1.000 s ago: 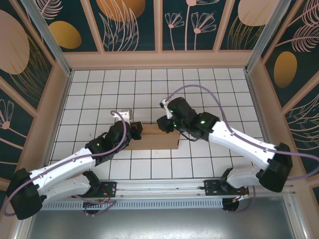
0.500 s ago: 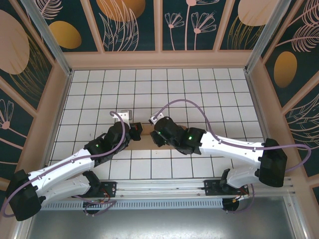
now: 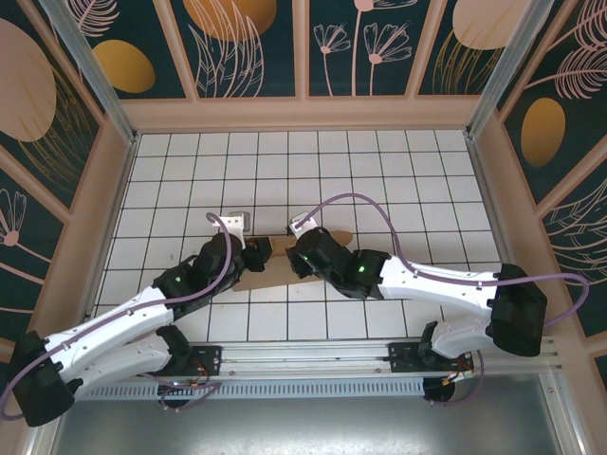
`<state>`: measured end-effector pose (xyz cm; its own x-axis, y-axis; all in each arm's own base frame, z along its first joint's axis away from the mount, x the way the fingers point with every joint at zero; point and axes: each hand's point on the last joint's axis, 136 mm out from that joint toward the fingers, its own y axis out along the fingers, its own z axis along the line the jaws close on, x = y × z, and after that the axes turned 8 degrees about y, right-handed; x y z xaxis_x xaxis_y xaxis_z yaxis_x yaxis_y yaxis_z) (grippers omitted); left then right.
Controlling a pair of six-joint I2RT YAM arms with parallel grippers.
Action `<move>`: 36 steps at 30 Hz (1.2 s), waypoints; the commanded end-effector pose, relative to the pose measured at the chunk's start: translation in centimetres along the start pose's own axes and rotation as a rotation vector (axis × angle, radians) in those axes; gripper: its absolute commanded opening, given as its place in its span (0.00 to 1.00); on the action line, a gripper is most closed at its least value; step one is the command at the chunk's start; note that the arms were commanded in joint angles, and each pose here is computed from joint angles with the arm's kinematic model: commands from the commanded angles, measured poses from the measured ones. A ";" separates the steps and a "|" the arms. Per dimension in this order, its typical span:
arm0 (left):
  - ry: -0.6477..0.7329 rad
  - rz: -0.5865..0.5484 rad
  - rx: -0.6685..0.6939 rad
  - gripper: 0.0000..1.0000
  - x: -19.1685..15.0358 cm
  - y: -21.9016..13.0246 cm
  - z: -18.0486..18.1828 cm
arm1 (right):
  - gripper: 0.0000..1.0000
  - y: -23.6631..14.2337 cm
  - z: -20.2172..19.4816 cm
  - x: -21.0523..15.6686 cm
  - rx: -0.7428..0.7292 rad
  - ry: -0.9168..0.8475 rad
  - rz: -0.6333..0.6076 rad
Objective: Fold the paper box
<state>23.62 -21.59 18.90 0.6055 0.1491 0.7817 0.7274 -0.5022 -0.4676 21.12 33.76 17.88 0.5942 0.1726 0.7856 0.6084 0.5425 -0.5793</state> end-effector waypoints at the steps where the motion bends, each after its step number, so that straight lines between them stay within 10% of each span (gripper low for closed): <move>1: 0.013 0.024 0.020 0.37 0.7 -1.7 0.7 | 0.18 0.6 -1.9 -2.9 -0.068 -0.006 0.072; 6: -0.047 -0.056 0.111 0.65 2.9 -5.0 3.8 | 0.17 0.7 -1.9 -3.1 -0.066 -0.001 0.078; 19: -0.108 -0.076 0.304 0.72 2.2 -7.8 8.1 | 0.17 0.7 -1.6 -3.8 -0.055 0.006 0.101; 36: -0.183 -0.136 0.179 0.93 1.1 -6.0 7.4 | 0.17 1.2 -1.2 -4.7 -0.046 0.019 0.138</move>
<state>21.82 -11.59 18.44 0.5687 0.3223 0.7568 0.8211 -0.2775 -0.4988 21.18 33.88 17.83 0.6156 0.1229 0.7784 0.6122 0.5474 -0.5706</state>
